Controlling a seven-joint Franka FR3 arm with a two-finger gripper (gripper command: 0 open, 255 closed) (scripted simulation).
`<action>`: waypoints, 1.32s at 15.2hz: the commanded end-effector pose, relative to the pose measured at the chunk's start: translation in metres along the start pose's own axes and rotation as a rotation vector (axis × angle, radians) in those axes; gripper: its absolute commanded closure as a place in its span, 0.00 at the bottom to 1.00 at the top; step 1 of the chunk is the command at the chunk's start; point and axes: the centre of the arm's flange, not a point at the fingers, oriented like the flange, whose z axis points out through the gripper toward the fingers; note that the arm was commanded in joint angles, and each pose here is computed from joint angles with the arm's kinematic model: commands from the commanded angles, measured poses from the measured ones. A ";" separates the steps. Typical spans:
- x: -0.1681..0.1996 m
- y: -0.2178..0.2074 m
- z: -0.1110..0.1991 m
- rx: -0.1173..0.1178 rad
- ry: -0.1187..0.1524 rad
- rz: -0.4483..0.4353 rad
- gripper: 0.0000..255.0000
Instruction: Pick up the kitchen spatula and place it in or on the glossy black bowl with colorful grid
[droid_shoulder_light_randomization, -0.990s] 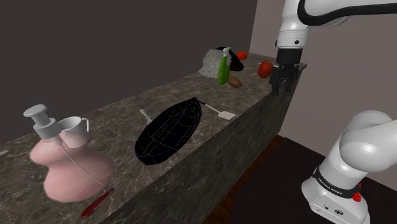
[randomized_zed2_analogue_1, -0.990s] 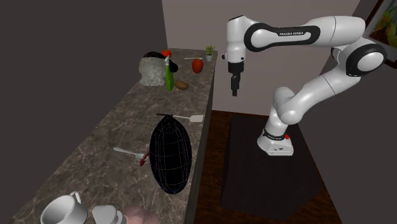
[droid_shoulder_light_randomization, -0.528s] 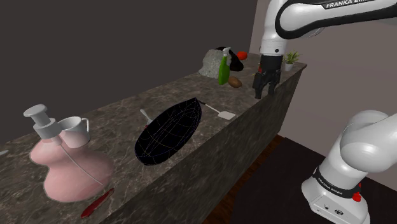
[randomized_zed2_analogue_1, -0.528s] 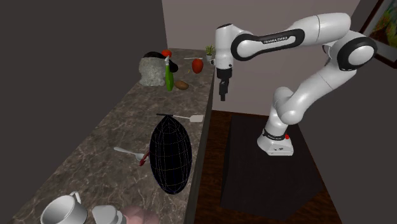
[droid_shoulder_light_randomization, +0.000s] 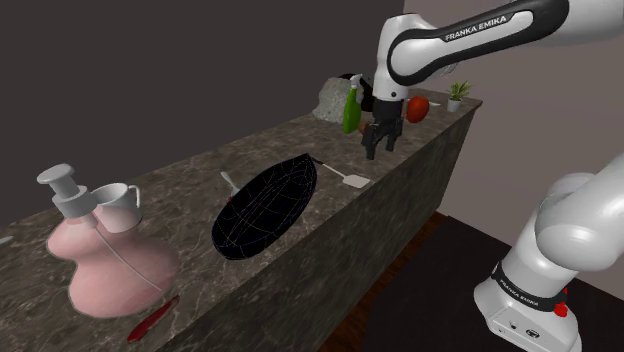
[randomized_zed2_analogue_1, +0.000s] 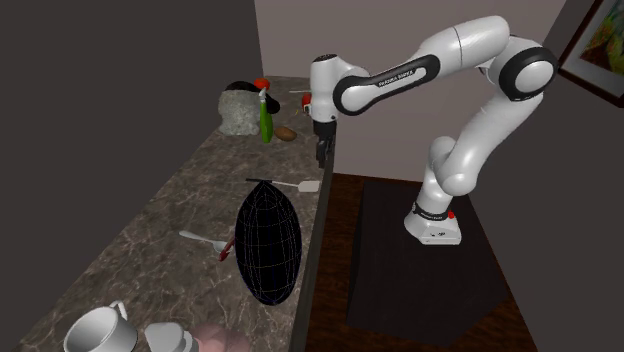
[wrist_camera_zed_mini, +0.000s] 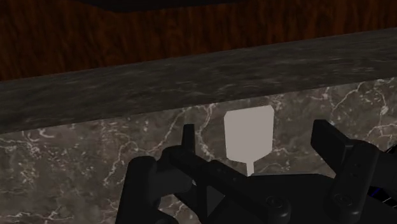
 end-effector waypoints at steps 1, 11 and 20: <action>0.024 -0.007 0.010 -0.011 0.019 -0.013 0.00; 0.133 -0.042 0.051 -0.066 0.107 -0.072 0.00; 0.149 -0.043 0.094 -0.072 0.116 -0.079 0.00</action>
